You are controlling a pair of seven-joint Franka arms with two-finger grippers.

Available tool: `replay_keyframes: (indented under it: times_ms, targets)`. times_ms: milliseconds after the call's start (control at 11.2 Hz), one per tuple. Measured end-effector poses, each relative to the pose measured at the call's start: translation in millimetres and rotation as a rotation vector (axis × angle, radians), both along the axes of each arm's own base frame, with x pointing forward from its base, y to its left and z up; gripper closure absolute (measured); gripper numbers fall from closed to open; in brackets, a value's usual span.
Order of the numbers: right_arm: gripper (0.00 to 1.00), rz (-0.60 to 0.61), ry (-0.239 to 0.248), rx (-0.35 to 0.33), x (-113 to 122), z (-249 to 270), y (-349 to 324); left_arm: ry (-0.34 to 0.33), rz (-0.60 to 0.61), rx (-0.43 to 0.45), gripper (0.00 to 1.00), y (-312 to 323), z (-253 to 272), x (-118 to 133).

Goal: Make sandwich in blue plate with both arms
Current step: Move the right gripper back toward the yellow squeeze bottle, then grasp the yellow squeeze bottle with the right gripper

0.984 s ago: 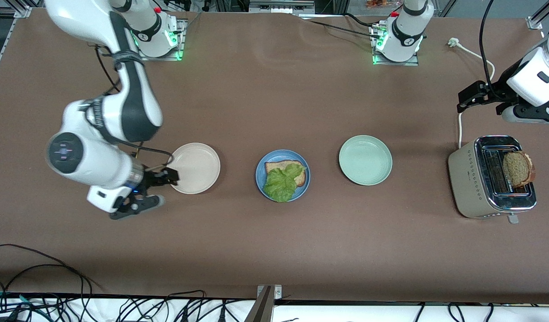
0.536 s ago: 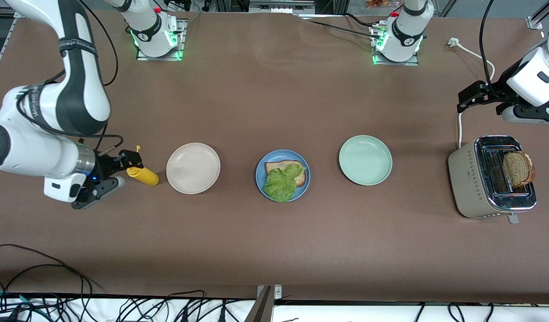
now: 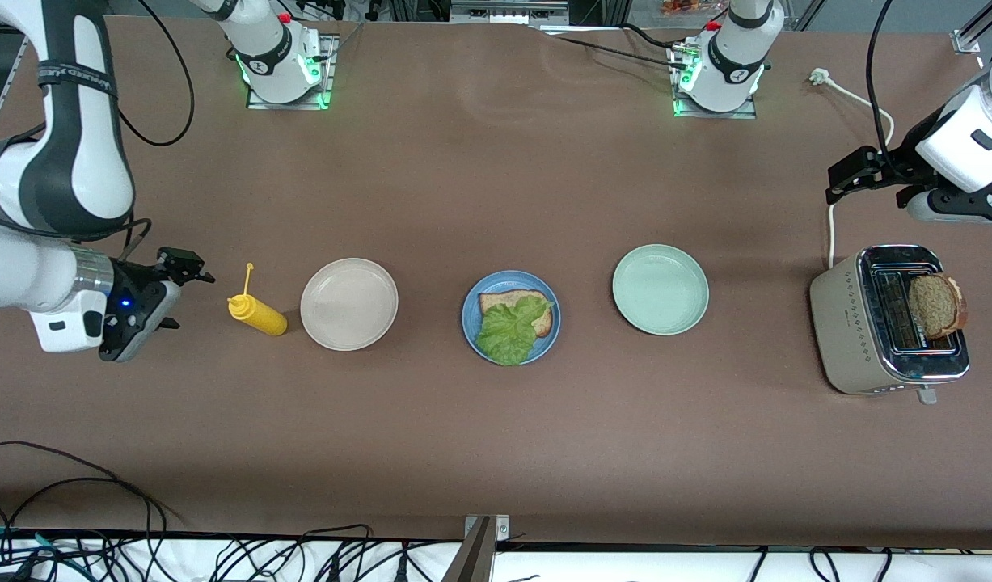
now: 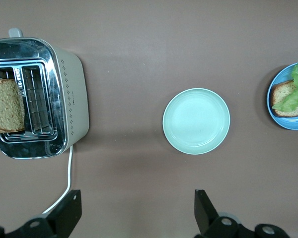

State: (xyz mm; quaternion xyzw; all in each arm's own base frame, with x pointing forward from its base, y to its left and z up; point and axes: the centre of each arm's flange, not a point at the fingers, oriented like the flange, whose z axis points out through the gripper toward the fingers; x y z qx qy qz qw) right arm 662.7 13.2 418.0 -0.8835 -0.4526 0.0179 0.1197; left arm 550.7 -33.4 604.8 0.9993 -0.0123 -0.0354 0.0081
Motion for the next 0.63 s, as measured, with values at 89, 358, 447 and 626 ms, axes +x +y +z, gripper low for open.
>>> replay_keyframes:
  times_ms: [89, 358, 447, 626]
  targets:
    - [0.0, 0.061, -0.017, 0.042, 0, -1, -11, 0.0, 0.0, 0.0, 0.0, 0, 0, 0]
    - [0.0, 0.177, -0.039, 0.189, -8, -15, -57, 0.0, 0.0, 0.0, 0.0, 0, 0, 0]
    - [0.0, 0.206, -0.044, 0.235, -11, -22, -72, -0.001, 0.0, 0.0, 0.0, 0, 0, 0]
    - [0.0, 0.253, -0.053, 0.316, -16, -39, -96, -0.001, 0.0, 0.0, 0.0, 0, 0, 0]
